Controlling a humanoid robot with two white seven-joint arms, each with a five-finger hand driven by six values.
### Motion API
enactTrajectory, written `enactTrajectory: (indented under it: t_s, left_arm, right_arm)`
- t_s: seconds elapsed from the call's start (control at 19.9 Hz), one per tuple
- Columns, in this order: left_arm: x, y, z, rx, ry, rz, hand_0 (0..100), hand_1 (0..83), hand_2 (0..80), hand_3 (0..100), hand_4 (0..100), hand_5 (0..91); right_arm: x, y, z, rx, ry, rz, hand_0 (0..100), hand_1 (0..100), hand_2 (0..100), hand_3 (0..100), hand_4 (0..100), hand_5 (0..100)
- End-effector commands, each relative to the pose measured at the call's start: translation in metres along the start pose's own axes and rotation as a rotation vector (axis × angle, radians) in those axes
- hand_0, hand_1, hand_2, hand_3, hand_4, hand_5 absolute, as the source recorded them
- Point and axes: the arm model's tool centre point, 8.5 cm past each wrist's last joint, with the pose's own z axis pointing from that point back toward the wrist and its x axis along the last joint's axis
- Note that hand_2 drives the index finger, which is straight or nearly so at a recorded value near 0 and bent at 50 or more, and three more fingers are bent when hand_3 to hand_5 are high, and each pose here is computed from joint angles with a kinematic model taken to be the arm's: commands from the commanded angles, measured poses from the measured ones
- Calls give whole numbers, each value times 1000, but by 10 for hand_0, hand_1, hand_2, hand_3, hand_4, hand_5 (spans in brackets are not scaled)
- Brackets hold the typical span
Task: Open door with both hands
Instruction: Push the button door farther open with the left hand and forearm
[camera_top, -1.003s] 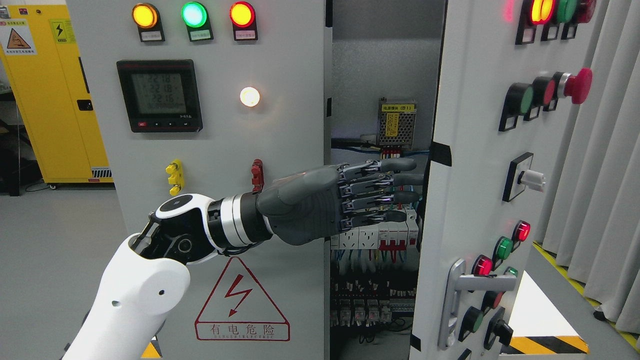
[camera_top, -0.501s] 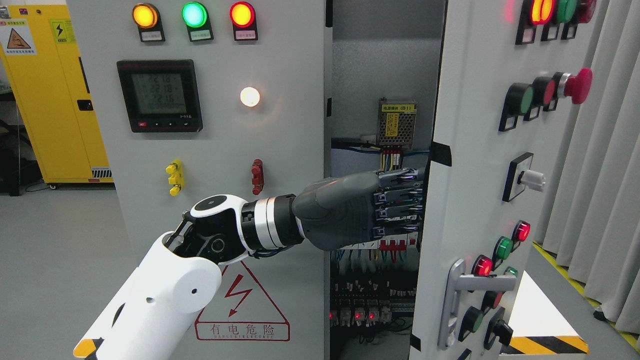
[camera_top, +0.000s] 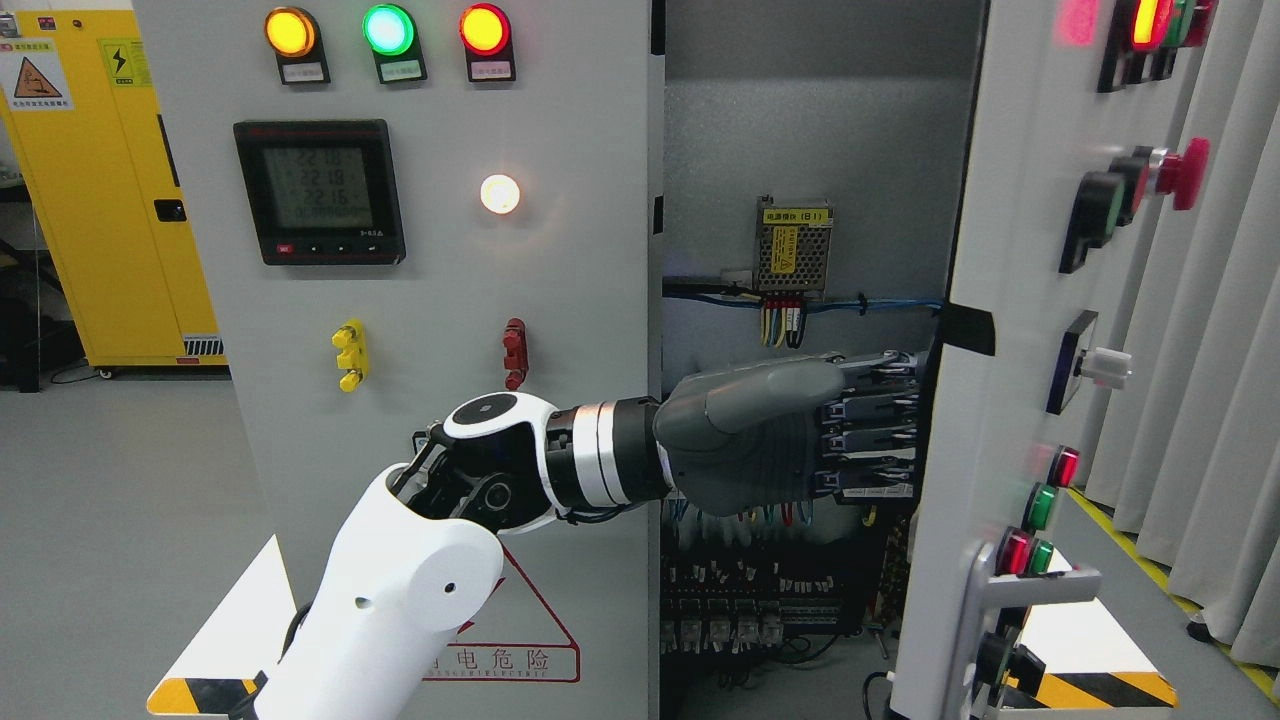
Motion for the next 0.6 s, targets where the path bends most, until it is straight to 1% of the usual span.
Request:
enactTrajectory:
  t_s: [0.0,0.25,0.55]
  left_arm:
    - [1,-19,-34,-88,-22,-10,120,556,0,0,0,0]
    - [5,-31,-54,-138,-41,-19,120,556,0,0,0,0]
    - [1,-42,-82,-143,-35,-18,120,556,0,0,0,0]
  right_arm:
    - [-1,-1,0,-2,4,-46,0,500,40,0,0,0]
    - [-1,-2,0,-2,4,-47,0,500,40,0,0,0]
    - [-1,-2,0,-2,4,-47,0,500,40,0,0,0]
